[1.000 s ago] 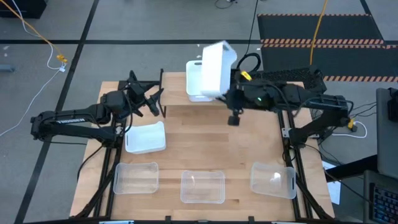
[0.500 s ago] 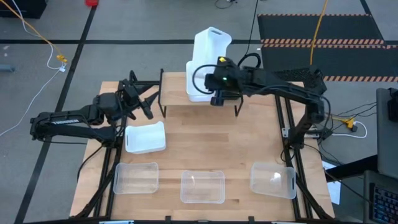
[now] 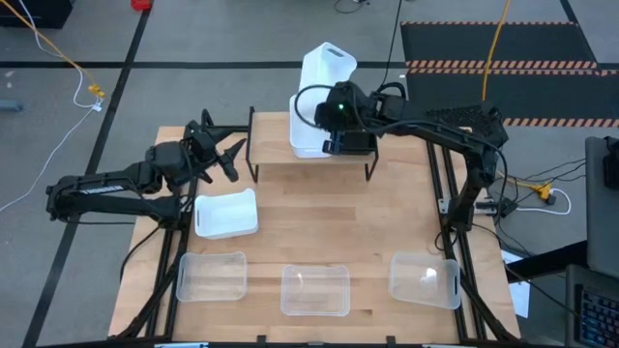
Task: Stack baskets on shelf by color
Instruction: Stack the right white bin on top of the white bin on the shelf
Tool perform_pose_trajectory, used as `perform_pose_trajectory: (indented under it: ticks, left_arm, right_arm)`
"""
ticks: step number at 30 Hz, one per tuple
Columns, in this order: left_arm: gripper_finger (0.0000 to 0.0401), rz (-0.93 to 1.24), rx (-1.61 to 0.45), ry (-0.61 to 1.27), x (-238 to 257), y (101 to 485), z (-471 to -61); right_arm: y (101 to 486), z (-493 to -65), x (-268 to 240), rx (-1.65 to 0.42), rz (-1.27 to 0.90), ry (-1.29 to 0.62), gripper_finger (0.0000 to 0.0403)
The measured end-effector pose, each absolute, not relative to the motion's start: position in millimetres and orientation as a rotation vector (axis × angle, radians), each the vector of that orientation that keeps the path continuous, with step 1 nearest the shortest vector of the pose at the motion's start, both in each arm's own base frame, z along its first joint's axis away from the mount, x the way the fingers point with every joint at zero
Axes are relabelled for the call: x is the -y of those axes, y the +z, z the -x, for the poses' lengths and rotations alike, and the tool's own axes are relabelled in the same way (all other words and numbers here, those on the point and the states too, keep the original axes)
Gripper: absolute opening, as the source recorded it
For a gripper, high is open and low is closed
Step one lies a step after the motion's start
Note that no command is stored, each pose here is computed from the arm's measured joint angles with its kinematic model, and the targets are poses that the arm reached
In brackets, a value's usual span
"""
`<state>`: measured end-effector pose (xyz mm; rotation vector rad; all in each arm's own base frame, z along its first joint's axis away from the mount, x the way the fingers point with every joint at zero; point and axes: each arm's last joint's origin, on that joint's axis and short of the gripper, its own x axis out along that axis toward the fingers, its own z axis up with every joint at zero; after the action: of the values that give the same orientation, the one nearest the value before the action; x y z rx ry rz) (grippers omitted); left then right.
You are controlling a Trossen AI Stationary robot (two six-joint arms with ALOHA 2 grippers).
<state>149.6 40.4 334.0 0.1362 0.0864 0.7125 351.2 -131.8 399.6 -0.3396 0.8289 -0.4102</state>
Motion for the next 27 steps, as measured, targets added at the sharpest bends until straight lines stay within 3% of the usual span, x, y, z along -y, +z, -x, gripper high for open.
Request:
perform_pose_trajectory:
  ticks: [9,27]
  left_arm:
    - [0.0191,-0.132,-0.096,0.712,-40.4,332.8,-149.8]
    - [0.0191,-0.130,-0.093,0.712,-40.4,333.0,-149.8]
  right_arm:
    - [398.8,-346.0,145.5,-0.776,0.174,-0.314,0.0003]
    - [394.0,-348.2,133.7,-0.802,0.165,-0.211,0.0003]
